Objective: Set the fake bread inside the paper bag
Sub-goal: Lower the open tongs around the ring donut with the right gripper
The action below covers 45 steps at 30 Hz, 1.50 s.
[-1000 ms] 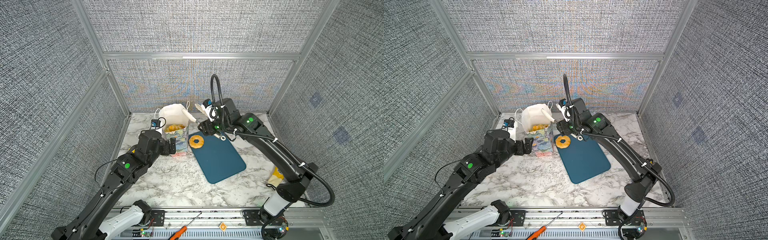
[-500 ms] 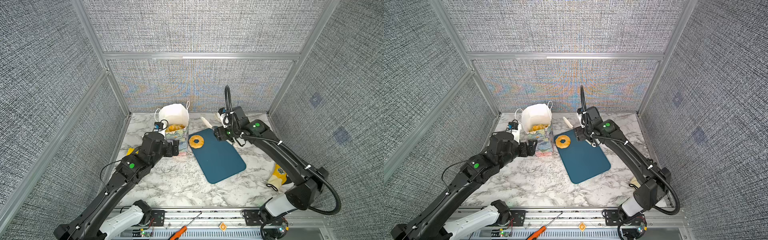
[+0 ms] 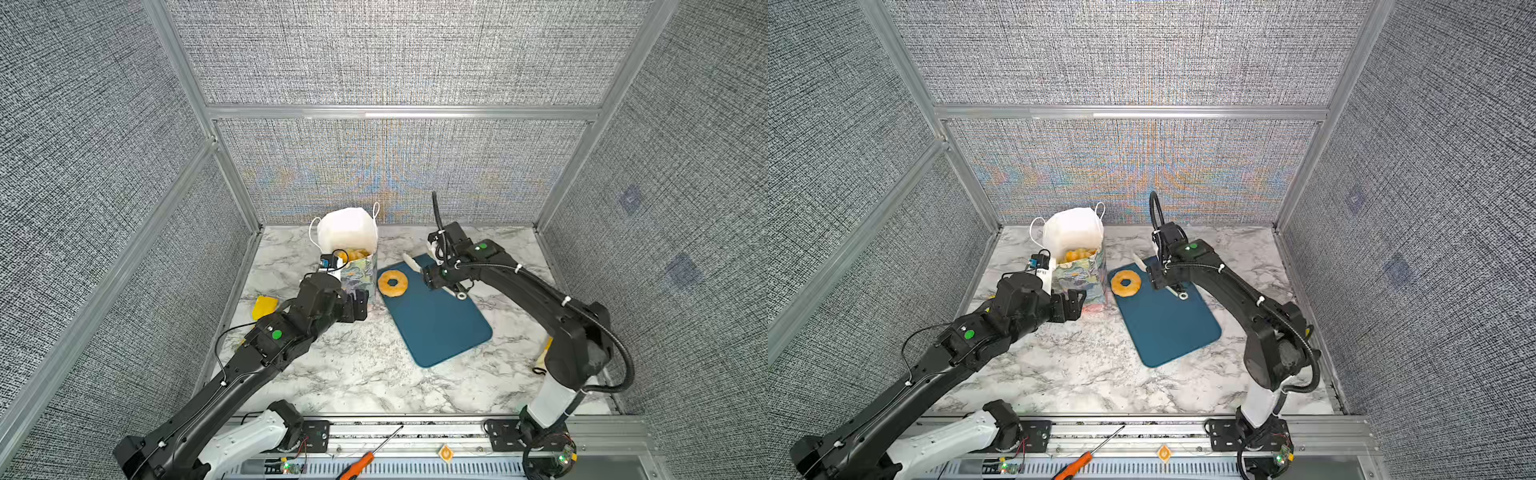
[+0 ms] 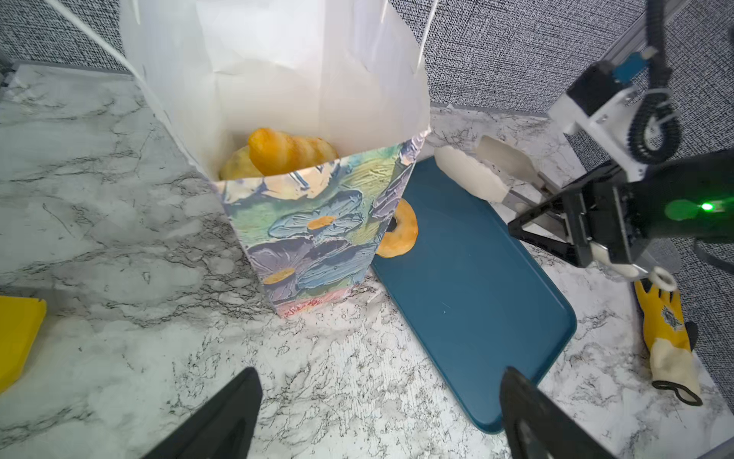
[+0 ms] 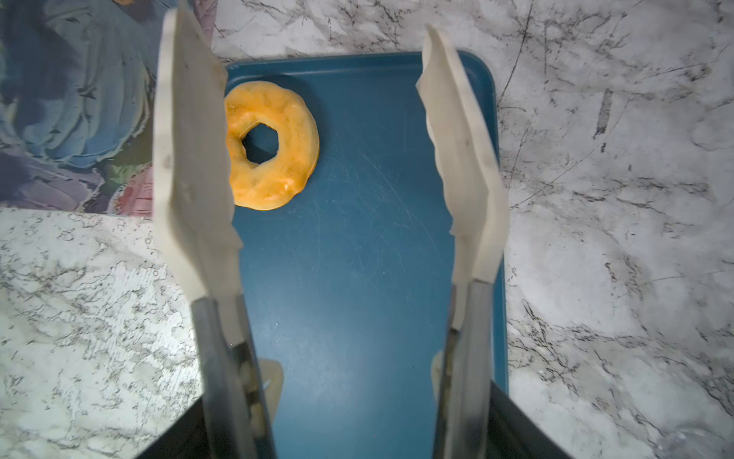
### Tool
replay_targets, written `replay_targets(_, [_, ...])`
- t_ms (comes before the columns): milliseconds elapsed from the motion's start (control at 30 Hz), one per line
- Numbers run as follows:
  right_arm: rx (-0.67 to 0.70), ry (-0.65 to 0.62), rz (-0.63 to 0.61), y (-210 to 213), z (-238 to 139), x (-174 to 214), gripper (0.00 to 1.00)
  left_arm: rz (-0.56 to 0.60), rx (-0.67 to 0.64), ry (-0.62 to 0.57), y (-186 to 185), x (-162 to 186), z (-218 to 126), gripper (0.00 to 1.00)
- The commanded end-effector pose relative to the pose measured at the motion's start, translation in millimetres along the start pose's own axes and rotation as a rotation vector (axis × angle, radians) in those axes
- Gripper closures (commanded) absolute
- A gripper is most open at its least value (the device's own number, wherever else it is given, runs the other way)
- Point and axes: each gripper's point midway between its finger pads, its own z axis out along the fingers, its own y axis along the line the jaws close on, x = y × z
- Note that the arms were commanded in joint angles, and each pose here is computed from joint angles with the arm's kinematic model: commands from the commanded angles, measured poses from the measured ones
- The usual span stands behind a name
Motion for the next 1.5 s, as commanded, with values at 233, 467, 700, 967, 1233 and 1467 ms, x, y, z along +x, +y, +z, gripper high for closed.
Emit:
replay_targets(233, [-0.051,0.132,0.002,13,54,7,0.27,-0.027,0.016,0.009,-6,13,11,0.05])
replay_targets(467, [-0.063,0.197,-0.028,19,73,11,0.28,-0.031,0.008,0.017,-3,18,13,0.05])
replay_targets(700, [-0.066,0.235,-0.058,24,81,20,0.29,-0.03,0.001,0.027,-2,20,15,0.05])
replay_targets(967, [-0.045,0.287,-0.102,22,86,34,0.3,-0.038,-0.009,0.035,1,26,16,0.05])
replay_targets(1233, [-0.035,0.329,-0.123,18,90,45,0.36,-0.035,-0.02,0.033,3,26,14,0.05])
replay_targets(1467, [-0.018,0.345,-0.149,11,79,58,0.38,-0.035,-0.024,0.03,4,25,14,0.04])
